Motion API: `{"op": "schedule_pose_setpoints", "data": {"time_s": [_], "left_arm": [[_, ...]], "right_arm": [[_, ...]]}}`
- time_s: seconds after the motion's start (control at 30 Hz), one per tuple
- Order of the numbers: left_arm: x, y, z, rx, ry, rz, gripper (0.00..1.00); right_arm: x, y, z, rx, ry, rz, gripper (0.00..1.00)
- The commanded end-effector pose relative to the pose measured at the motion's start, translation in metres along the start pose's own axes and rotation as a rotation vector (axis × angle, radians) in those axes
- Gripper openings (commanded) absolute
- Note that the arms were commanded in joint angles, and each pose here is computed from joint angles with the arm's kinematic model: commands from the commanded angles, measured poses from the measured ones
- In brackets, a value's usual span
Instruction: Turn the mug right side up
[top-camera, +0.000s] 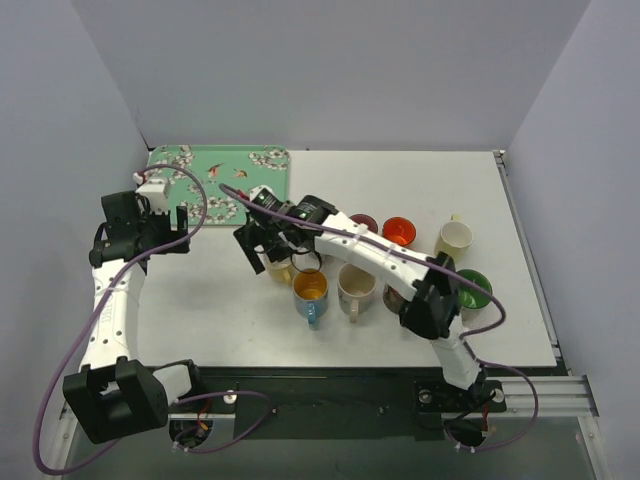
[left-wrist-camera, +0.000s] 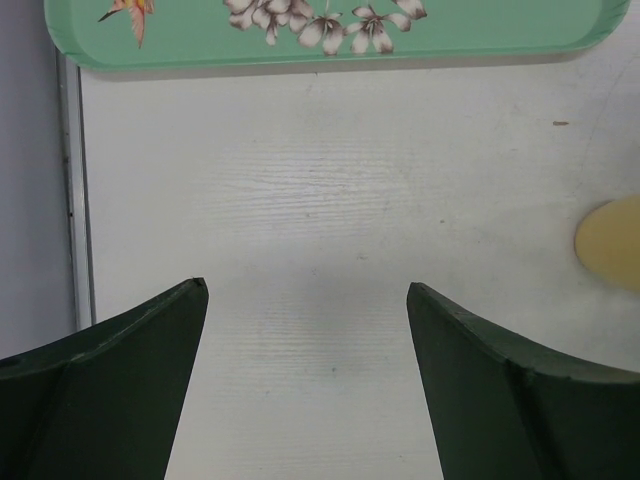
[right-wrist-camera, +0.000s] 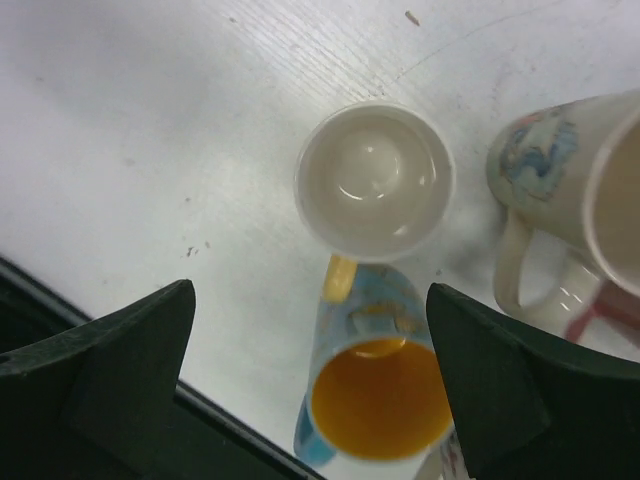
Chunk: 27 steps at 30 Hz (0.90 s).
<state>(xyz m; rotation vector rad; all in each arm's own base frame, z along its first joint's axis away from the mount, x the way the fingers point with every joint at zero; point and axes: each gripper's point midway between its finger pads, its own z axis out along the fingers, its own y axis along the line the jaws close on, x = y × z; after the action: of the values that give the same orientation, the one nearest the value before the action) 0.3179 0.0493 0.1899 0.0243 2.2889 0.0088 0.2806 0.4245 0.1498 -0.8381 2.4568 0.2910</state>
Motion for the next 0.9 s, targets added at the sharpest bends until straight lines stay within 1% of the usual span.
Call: {"op": "schedule_pose_setpoints", "data": {"time_s": [0.0,0.03,0.07,0.1,0.13,0.17,0.2,0.23,0.27,0.3,0.33,0.37,0.4,0.43,0.47,0.5,0.53,0.57,0.6,0.63,0.67,0.7,0.73,0.77,0.8,0.83,0.87], "left_arm": [[-0.022,-0.004,-0.002,0.029,-0.107,0.0,0.92],[-0.027,-0.004,-0.002,0.026,-0.134,-0.007,0.92],[-0.021,-0.003,0.002,0.021,-0.133,-0.013,0.92],[-0.027,-0.002,0.002,0.014,-0.174,-0.019,0.92],[-0.015,-0.002,0.008,0.011,-0.16,-0.029,0.92],[-0.02,-0.002,0.008,0.004,-0.204,-0.032,0.92],[-0.01,-0.003,0.014,0.006,-0.196,-0.042,0.92],[-0.012,-0.003,0.015,0.003,-0.228,-0.037,0.93],[-0.006,-0.003,0.019,0.004,-0.229,-0.043,0.92],[-0.007,-0.002,0.02,-0.003,-0.247,-0.041,0.92],[0.001,-0.001,0.025,-0.011,-0.239,-0.049,0.93],[0.0,0.001,0.026,-0.018,-0.254,-0.051,0.93],[0.003,0.001,0.029,-0.021,-0.256,-0.057,0.93],[0.004,0.001,0.03,-0.02,-0.261,-0.061,0.93],[0.008,0.001,0.033,-0.022,-0.264,-0.073,0.93],[0.015,0.0,0.036,-0.019,-0.255,-0.081,0.93],[0.013,0.0,0.037,-0.021,-0.275,-0.096,0.93],[0.019,0.001,0.04,-0.028,-0.273,-0.114,0.93],[0.012,0.001,0.04,-0.032,-0.314,-0.146,0.93],[0.019,0.0,0.043,-0.034,-0.309,-0.165,0.93],[0.016,0.002,0.042,-0.039,-0.338,-0.175,0.93],[0.023,0.001,0.045,-0.041,-0.332,-0.184,0.93],[0.02,0.0,0.043,-0.04,-0.356,-0.192,0.93],[0.028,0.0,0.045,-0.045,-0.351,-0.205,0.93],[0.022,0.0,0.043,-0.045,-0.386,-0.222,0.93],[0.03,0.003,0.045,-0.063,-0.379,-0.242,0.93],[0.025,0.002,0.042,-0.062,-0.409,-0.263,0.93]], "right_arm": [[-0.014,-0.018,-0.103,-0.001,-0.135,-0.061,0.95],[-0.011,-0.027,-0.119,0.004,-0.151,-0.068,0.95],[-0.008,-0.036,-0.127,0.018,-0.156,-0.078,0.95],[-0.003,-0.061,-0.14,0.071,-0.174,-0.05,0.95],[-0.001,-0.073,-0.145,0.099,-0.189,-0.031,0.95],[0.009,-0.108,-0.156,0.18,-0.2,0.017,0.96],[0.013,-0.127,-0.159,0.224,-0.216,0.06,0.96],[0.026,-0.161,-0.171,0.306,-0.234,0.123,0.96],[0.031,-0.179,-0.174,0.346,-0.255,0.173,0.96],[0.052,-0.209,-0.182,0.404,-0.261,0.24,0.96],[0.052,-0.221,-0.19,0.424,-0.315,0.282,0.96],[0.073,-0.247,-0.198,0.472,-0.328,0.356,0.96],[0.076,-0.257,-0.207,0.492,-0.371,0.386,0.96],[0.099,-0.281,-0.22,0.57,-0.394,0.445,0.96],[0.12,-0.304,-0.222,0.658,-0.386,0.493,0.96],[0.125,-0.313,-0.24,0.701,-0.454,0.514,0.96],[0.149,-0.33,-0.238,0.78,-0.427,0.546,0.96],[0.15,-0.335,-0.254,0.814,-0.5,0.544,0.98],[0.174,-0.343,-0.255,0.871,-0.494,0.562,0.98],[0.175,-0.349,-0.258,0.899,-0.533,0.556,1.0],[0.197,-0.353,-0.254,0.942,-0.524,0.569,1.0],[0.2,-0.357,-0.254,0.963,-0.562,0.571,1.0],[0.217,-0.358,-0.247,0.991,-0.557,0.578,1.0],[0.217,-0.361,-0.247,1.007,-0.603,0.586,1.0],[0.232,-0.361,-0.238,1.031,-0.601,0.593,1.0],[0.232,-0.362,-0.237,1.035,-0.641,0.604,1.0],[0.243,-0.363,-0.229,1.052,-0.649,0.623,1.0]]}}
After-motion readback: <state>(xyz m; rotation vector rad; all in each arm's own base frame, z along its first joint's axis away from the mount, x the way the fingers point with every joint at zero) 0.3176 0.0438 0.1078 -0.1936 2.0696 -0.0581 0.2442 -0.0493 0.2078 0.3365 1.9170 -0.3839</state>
